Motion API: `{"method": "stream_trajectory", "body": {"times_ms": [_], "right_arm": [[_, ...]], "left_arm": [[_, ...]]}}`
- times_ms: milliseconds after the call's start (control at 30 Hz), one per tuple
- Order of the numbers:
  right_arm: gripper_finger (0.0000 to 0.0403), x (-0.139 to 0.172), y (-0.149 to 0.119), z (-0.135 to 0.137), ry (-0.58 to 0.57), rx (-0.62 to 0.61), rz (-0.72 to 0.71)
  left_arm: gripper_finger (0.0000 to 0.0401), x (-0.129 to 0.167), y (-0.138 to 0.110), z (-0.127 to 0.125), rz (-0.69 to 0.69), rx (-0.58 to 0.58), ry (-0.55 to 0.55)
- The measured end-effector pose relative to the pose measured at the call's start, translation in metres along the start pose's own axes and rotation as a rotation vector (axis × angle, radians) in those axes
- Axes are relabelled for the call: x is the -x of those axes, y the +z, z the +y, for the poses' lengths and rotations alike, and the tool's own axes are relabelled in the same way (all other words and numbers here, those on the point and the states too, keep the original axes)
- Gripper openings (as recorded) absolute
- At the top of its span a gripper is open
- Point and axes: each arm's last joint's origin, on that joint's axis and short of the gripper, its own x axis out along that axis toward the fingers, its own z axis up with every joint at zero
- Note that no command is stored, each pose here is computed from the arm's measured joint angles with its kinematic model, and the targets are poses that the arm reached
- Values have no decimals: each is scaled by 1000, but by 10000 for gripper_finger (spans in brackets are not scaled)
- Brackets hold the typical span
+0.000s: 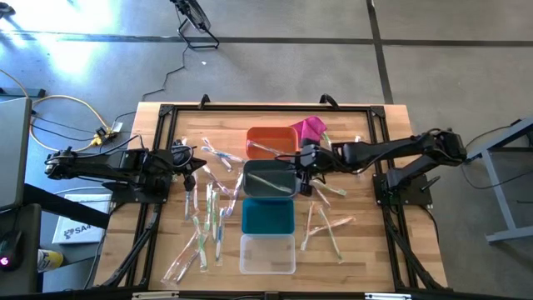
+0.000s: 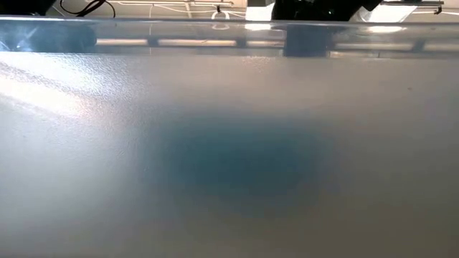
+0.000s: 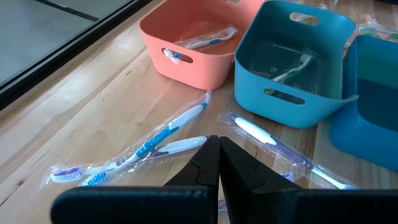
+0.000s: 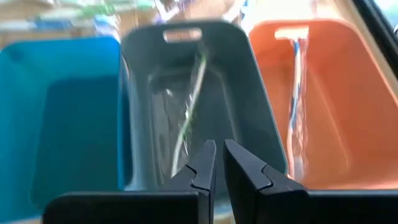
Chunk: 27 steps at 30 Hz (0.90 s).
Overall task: Pick & Place Toothbrushes
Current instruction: Put the purple toothbrush into the blue bin
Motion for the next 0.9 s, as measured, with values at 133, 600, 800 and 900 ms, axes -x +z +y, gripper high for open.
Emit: {"method": "stream_trajectory", "body": {"times_ms": [133,600,800,900], "right_arm": [[23,0,-9,-7,-55,1,90],[23,5,-34,-29,-155,-64,367],[23,7,-41,-33,-166,-64,446],[23,10,-45,-33,-171,-55,495]], "left_arm": [[6,0,0,0,0,0,0],[6,0,0,0,0,0,0],[6,0,0,0,0,0,0],[6,0,0,0,0,0,0]]}}
